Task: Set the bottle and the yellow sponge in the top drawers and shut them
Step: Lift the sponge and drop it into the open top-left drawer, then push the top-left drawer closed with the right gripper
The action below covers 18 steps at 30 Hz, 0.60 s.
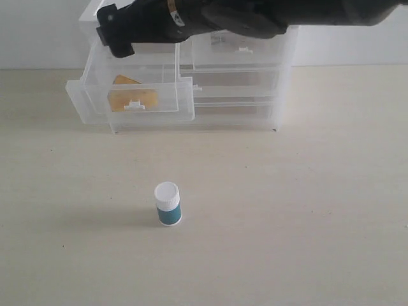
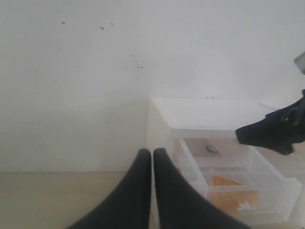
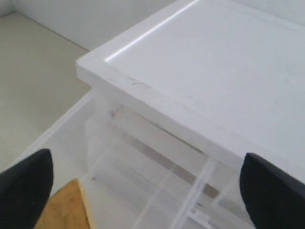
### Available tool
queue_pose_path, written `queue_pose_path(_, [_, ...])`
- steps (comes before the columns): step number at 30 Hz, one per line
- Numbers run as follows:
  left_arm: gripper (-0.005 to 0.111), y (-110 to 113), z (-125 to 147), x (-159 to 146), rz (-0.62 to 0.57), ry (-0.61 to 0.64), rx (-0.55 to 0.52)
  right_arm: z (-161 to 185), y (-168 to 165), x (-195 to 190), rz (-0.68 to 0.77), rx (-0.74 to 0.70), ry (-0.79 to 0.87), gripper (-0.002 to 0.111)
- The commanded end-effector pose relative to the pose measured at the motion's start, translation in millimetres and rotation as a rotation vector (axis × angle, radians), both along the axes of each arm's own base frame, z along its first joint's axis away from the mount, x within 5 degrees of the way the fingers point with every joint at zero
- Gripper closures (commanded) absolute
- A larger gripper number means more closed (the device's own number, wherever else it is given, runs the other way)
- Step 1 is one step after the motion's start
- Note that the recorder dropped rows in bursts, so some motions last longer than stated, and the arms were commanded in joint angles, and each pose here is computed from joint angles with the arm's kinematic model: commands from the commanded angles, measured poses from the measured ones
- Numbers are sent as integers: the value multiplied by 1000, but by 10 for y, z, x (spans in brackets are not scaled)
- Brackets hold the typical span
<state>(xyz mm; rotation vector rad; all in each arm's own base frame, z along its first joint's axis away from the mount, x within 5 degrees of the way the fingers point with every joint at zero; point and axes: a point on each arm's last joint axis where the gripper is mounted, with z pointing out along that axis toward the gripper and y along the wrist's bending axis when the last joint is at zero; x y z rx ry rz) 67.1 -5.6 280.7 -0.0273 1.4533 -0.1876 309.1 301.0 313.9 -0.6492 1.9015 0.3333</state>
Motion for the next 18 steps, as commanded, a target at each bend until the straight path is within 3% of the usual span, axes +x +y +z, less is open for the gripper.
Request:
queue_pose_path(1, [103,-18,1,-12,-20,-9,4,311,-154,-427,15,-210,55,66])
queue_pose_path(2, [103,-21,1,-13,-23,-10,5,295,-57,-643,110,-254,114,108])
queue_pose_path(6, [103,-32,3,-14,-36,-12,6,-134,218,-867,263,-288,134,104])
queue_pose_path(12, [103,-36,1,-14,-40,-12,7,-523,378,-718,337,-280,51,104])
queue_pose_path(18, [103,-36,1,-14,-40,-12,7,-550,272,-425,234,-257,7,104])
